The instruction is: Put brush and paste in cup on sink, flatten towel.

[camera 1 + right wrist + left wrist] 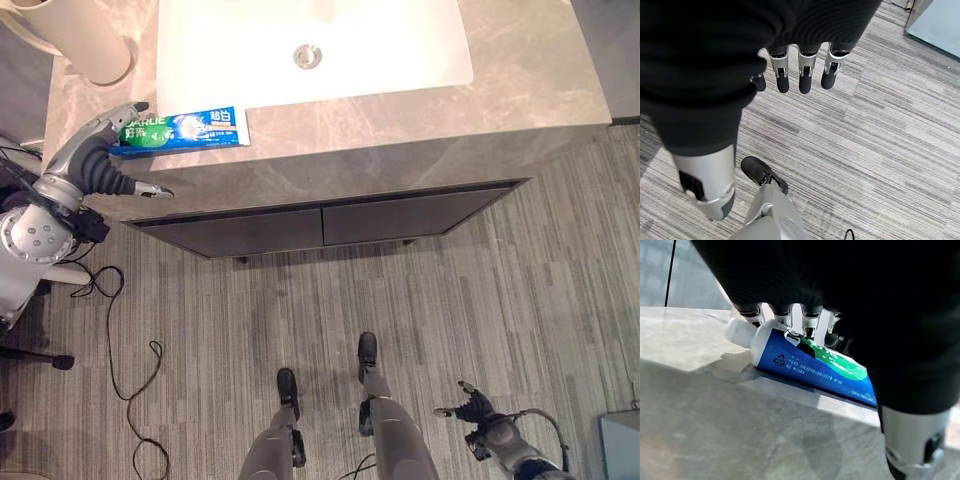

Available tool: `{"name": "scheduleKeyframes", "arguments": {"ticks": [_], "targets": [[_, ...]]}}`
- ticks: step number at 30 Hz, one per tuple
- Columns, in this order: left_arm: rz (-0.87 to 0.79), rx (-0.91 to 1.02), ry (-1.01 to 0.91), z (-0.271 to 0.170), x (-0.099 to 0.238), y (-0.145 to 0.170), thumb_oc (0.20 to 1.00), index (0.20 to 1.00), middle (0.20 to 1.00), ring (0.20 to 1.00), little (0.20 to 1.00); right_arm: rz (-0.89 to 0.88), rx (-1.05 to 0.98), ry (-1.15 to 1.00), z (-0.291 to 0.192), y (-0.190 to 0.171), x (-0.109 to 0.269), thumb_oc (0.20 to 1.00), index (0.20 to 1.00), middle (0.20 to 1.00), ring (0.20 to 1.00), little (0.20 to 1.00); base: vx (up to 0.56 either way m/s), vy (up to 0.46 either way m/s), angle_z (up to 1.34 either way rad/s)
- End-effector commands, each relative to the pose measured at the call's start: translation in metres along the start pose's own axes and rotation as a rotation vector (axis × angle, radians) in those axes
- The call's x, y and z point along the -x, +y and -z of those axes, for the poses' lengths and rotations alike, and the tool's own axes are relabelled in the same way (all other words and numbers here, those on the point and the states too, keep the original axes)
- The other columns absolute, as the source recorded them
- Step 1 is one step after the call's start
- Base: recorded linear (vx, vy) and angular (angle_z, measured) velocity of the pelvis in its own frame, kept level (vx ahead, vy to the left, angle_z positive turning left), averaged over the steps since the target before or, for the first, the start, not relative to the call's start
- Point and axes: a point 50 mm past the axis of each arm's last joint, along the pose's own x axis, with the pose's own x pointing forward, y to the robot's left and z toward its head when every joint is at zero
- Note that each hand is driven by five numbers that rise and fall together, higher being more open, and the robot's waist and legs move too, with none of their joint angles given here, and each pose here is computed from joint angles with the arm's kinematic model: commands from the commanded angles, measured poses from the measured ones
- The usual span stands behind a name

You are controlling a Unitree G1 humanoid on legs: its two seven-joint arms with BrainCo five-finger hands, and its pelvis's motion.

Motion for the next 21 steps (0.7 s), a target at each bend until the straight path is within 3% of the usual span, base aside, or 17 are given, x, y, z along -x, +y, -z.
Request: {"name": "scheduleKeyframes", "arguments": {"ticks": [1, 4, 5, 13, 14, 17, 19, 21], "targets": [[-0.107, -0.005, 0.026, 0.0069, 0.0025, 0.0259, 1.0, 1.0, 1.0, 1.0, 1.0, 0.004, -0.011, 0.066, 0.0225, 0.003, 0.0062, 1.0, 1.0, 1.0, 1.0, 1.0, 0.0, 0.0, 0.0], [-0.108, 0.008, 0.023, 0.0061, 0.0018, 0.0249, 1.0, 1.0, 1.0, 1.0, 1.0, 0.0, -0.011, 0.06, 0.0208, 0.0032, 0.0058, 1.0, 1.0, 1.0, 1.0, 1.0, 0.0, 0.0, 0.0], [-0.111, 0.013, 0.02, 0.0056, 0.0015, 0.0249, 0.944, 0.944, 0.944, 0.944, 0.944, 0.001, -0.011, 0.058, 0.0205, 0.0032, 0.0057, 1.0, 1.0, 1.0, 1.0, 1.0, 0.0, 0.0, 0.0], [-0.105, 0.0, 0.005, 0.0016, -0.0002, 0.0236, 0.859, 0.859, 0.859, 0.859, 0.859, 0.008, -0.009, 0.055, 0.0199, 0.0016, 0.0055, 1.0, 1.0, 1.0, 1.0, 1.0, 0.0, 0.0, 0.0], [-0.106, 0.011, 0.008, 0.0023, 0.0003, 0.023, 0.799, 0.799, 0.799, 0.799, 0.799, 0.008, -0.009, 0.057, 0.0203, 0.0019, 0.0056, 1.0, 1.0, 1.0, 1.0, 1.0, 0.0, 0.0, 0.0], [-0.107, 0.017, 0.011, 0.0033, 0.0015, 0.0223, 0.821, 0.821, 0.821, 0.821, 0.821, 0.01, -0.012, 0.063, 0.0222, 0.0014, 0.0061, 1.0, 1.0, 1.0, 1.0, 1.0, 0.0, 0.0, 0.0], [-0.108, 0.03, 0.011, 0.0035, 0.0017, 0.0218, 0.736, 0.736, 0.736, 0.736, 0.736, 0.009, -0.011, 0.065, 0.0227, 0.0016, 0.0062, 1.0, 1.0, 1.0, 1.0, 1.0, 0.0, 0.0, 0.0], [-0.108, 0.032, 0.005, 0.0022, 0.0013, 0.0214, 0.752, 0.752, 0.752, 0.752, 0.752, 0.009, -0.009, 0.069, 0.0241, 0.0016, 0.0066, 1.0, 1.0, 1.0, 1.0, 1.0, 0.0, 0.0, 0.0]]}}
